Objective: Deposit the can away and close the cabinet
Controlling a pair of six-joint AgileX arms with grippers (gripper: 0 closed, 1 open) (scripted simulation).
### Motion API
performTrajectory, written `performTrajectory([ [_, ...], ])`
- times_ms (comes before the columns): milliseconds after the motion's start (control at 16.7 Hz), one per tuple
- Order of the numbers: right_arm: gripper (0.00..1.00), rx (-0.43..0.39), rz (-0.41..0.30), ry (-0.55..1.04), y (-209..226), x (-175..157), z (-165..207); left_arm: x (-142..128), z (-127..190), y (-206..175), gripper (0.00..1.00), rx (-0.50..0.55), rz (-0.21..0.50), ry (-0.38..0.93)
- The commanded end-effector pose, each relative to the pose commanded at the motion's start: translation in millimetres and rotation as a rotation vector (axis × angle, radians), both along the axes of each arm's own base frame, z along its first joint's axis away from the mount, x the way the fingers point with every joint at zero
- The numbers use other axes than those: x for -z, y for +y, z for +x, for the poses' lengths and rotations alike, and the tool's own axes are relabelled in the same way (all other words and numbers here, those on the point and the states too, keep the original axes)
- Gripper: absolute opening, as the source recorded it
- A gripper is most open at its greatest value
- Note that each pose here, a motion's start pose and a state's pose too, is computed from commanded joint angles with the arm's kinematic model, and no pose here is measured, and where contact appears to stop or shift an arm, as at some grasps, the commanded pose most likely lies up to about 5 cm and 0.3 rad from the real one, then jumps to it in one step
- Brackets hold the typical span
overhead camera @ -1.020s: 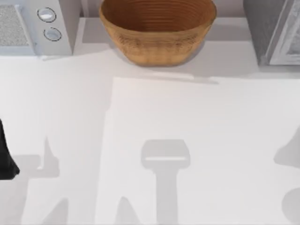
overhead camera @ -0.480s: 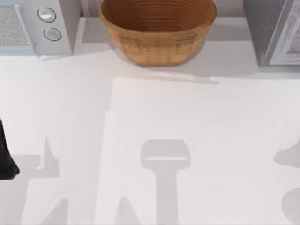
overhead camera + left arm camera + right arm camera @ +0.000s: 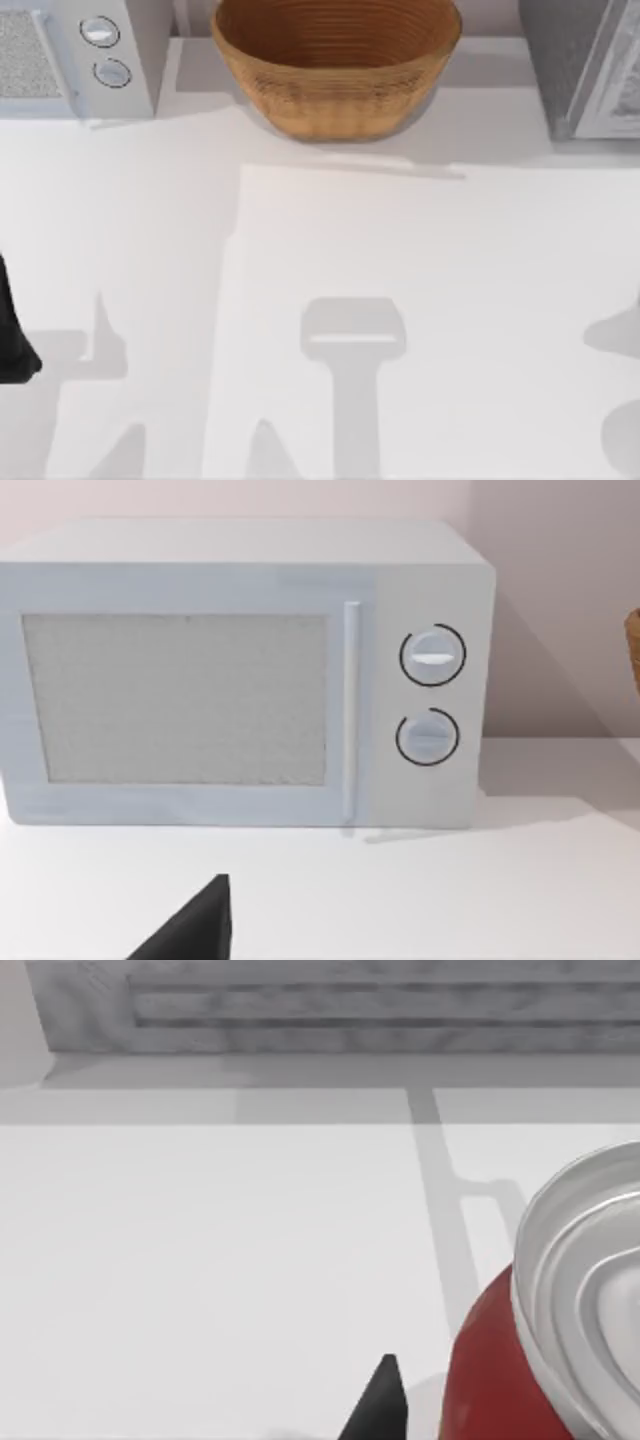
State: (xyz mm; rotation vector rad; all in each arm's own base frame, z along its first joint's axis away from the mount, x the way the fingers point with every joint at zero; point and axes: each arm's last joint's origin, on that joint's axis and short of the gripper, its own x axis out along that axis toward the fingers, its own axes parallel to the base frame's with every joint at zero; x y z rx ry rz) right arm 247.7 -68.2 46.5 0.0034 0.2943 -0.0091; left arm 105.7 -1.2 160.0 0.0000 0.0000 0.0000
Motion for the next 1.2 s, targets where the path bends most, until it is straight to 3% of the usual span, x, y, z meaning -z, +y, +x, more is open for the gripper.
performTrajectory([
  [420,0.0,-0.001,-0.002,-0.018,-3,-24,10,0,0,0,1.0,0.0,0.0,0.0],
  [1200,0.0,0.002,0.002,0.003,-1,-148,1,0,0,0,1.0,0.0,0.0,0.0],
])
